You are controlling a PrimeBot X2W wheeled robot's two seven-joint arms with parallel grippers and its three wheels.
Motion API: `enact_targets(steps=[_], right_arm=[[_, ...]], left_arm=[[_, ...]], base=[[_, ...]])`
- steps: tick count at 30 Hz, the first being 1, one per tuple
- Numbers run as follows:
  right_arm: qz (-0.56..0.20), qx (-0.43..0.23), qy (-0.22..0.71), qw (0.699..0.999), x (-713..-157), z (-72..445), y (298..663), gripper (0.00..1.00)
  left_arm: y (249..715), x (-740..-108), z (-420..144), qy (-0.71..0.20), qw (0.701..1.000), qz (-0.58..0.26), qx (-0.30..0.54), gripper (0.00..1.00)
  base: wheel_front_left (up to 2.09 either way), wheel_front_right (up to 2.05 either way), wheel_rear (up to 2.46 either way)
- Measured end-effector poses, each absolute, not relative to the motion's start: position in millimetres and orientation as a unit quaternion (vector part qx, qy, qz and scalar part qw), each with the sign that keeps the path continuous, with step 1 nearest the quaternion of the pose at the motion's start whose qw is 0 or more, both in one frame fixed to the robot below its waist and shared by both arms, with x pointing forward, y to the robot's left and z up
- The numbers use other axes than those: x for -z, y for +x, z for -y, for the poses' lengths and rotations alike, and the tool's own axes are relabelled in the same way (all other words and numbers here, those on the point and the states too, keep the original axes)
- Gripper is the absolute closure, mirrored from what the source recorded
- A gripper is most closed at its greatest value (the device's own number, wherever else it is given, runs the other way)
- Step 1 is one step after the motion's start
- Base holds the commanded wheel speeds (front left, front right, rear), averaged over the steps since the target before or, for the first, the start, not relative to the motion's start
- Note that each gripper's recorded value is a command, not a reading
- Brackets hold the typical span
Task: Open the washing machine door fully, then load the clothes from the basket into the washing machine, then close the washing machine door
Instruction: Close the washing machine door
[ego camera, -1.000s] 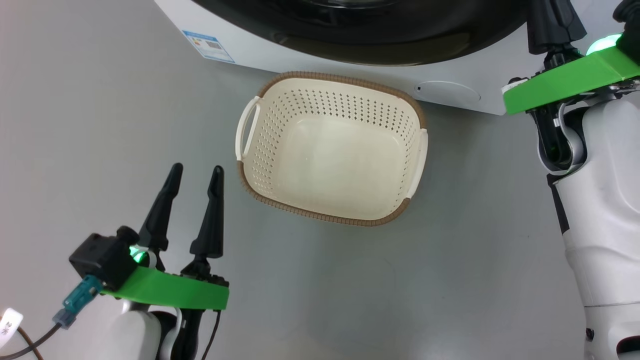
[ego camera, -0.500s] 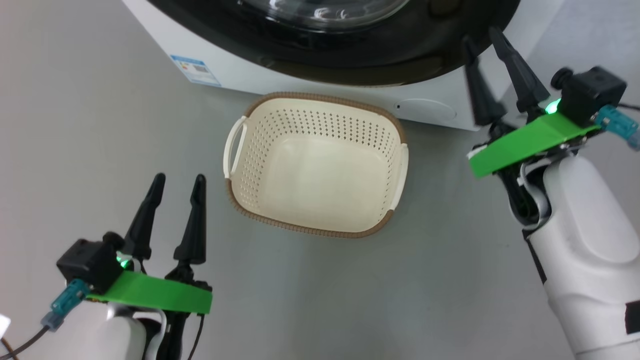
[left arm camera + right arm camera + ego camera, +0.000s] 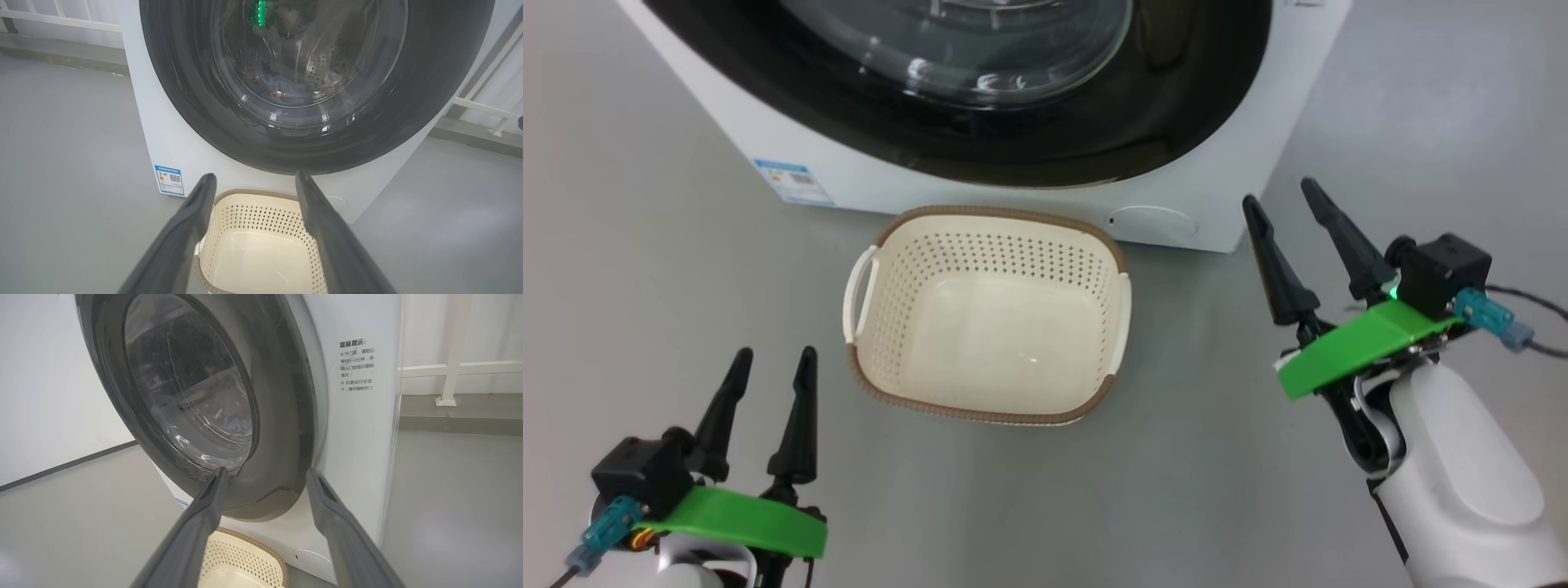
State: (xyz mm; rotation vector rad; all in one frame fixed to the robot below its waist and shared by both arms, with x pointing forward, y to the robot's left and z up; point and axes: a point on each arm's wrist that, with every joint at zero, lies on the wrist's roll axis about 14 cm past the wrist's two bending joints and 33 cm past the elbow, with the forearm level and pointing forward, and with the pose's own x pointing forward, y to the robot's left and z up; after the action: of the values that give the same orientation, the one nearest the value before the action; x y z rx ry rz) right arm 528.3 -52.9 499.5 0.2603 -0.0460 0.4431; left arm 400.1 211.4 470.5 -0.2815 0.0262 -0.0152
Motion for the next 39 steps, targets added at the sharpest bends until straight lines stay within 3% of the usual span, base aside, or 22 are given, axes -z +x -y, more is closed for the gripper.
enact_targets(steps=[39], right_arm=[[-0.028, -0.030, 0.108, 0.993, -467, 204, 393, 0.00]], left_arm=[[380, -463, -191, -0.136, 0.988, -0.037, 0.056, 0.00]], base=[[0.00, 0.00, 0.00]])
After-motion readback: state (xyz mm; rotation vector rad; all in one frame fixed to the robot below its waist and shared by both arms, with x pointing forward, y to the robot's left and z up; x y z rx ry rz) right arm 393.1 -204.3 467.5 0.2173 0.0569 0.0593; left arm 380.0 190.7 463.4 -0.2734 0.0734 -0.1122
